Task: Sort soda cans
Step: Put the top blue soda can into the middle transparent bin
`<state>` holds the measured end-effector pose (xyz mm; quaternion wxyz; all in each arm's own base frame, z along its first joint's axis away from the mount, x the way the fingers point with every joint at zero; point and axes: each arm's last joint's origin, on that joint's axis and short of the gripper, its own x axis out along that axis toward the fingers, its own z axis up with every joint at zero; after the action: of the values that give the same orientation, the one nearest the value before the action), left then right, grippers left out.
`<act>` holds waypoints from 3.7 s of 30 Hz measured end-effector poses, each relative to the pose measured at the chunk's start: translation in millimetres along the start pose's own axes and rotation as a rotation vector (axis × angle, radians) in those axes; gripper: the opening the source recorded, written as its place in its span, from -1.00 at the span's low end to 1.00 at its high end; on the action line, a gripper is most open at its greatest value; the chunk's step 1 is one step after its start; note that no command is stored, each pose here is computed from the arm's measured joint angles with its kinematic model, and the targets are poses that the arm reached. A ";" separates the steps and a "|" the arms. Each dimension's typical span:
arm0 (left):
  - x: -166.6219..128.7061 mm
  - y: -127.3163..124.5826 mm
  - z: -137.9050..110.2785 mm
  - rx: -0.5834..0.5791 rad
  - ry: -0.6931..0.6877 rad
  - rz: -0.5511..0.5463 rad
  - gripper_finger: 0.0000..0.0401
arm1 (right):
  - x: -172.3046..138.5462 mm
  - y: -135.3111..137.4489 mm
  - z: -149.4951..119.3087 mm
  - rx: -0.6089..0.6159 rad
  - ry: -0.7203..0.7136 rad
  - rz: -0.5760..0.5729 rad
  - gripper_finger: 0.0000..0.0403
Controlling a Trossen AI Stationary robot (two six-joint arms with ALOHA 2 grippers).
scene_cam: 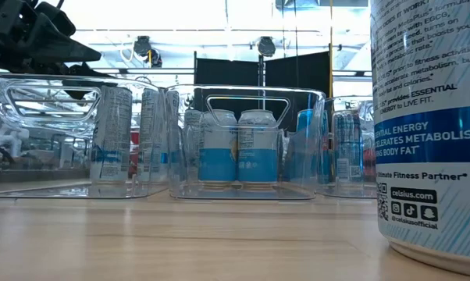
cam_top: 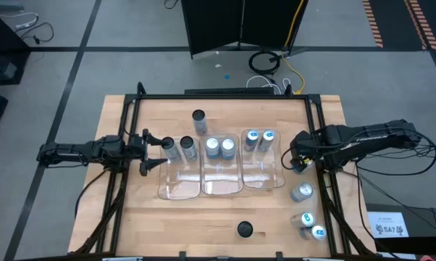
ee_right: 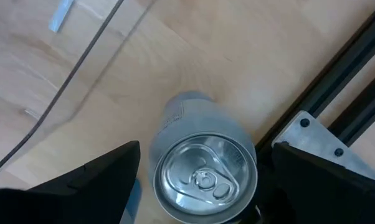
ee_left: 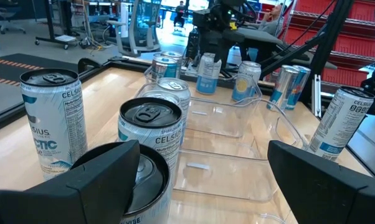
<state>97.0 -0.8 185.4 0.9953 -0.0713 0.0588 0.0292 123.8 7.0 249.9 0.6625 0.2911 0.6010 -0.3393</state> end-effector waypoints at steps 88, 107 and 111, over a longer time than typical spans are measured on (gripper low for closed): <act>0.0 0.0 0.0 0.000 0.000 0.000 0.81 | -70.2 236.1 164.5 -0.674 -0.220 0.229 0.46; 0.0 0.0 -0.1 0.000 0.000 0.000 0.81 | 13.7 274.1 202.3 -0.667 -0.088 0.021 0.50; 0.0 0.0 0.0 0.000 0.000 0.000 0.81 | 22.3 275.1 208.2 -0.664 -0.090 0.022 0.50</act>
<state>97.0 -0.8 185.5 0.9953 -0.0713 0.0585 0.0292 469.5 4.7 244.2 0.7508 0.0505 0.6456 -0.1302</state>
